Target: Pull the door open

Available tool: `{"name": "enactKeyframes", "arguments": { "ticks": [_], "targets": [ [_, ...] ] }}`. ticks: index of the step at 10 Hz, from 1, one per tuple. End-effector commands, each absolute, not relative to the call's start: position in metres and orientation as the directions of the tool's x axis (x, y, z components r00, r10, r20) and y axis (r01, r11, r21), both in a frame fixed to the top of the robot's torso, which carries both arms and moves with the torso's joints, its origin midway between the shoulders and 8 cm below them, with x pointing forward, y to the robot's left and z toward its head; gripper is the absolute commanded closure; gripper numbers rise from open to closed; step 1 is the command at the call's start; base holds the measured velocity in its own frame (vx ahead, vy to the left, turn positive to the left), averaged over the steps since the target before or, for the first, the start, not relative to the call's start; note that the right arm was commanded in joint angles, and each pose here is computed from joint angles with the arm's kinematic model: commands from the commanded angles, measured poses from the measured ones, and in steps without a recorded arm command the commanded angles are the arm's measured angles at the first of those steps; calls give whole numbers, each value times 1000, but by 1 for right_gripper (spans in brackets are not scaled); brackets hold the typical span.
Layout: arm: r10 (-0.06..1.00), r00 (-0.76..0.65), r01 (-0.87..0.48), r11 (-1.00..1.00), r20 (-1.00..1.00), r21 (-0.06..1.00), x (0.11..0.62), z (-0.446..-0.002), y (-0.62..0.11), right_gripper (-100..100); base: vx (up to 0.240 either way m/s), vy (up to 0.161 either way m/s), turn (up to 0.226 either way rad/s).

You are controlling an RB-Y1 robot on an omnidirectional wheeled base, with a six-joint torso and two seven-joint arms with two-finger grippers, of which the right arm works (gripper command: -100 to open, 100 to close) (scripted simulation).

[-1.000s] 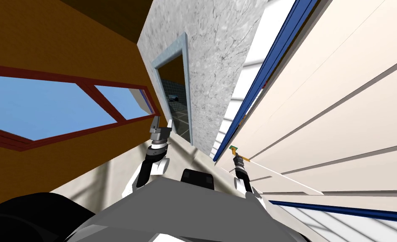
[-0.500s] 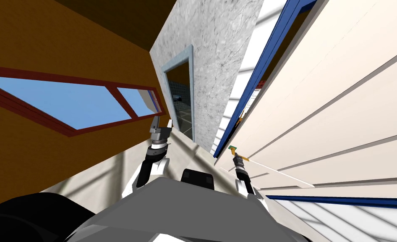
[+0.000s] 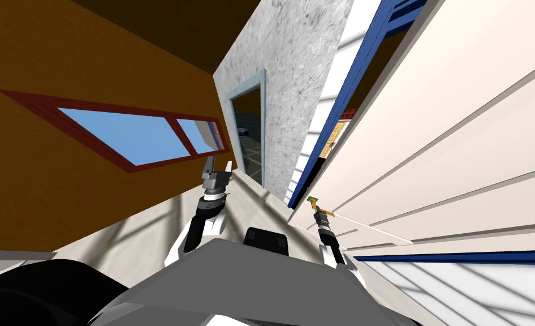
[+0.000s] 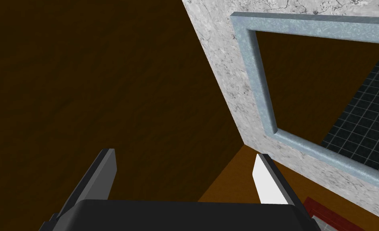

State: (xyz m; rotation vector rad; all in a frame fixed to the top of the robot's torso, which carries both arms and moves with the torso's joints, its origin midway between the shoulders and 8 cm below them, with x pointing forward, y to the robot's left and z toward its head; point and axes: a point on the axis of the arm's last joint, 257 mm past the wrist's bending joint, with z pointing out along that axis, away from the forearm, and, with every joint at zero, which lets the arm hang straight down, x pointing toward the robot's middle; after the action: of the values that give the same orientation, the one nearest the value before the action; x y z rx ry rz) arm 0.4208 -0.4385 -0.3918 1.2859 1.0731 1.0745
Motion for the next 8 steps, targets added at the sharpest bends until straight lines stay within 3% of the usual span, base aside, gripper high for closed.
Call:
{"name": "enactKeyframes", "arguments": {
  "ticks": [1,8],
  "targets": [
    [988,154,0,1,-1,1000,416,-393,-434,100,-278,-73,125],
    [998,67,2,1,-1,1000,398,-394,-425,100,-218,-52,108]
  ]
}}
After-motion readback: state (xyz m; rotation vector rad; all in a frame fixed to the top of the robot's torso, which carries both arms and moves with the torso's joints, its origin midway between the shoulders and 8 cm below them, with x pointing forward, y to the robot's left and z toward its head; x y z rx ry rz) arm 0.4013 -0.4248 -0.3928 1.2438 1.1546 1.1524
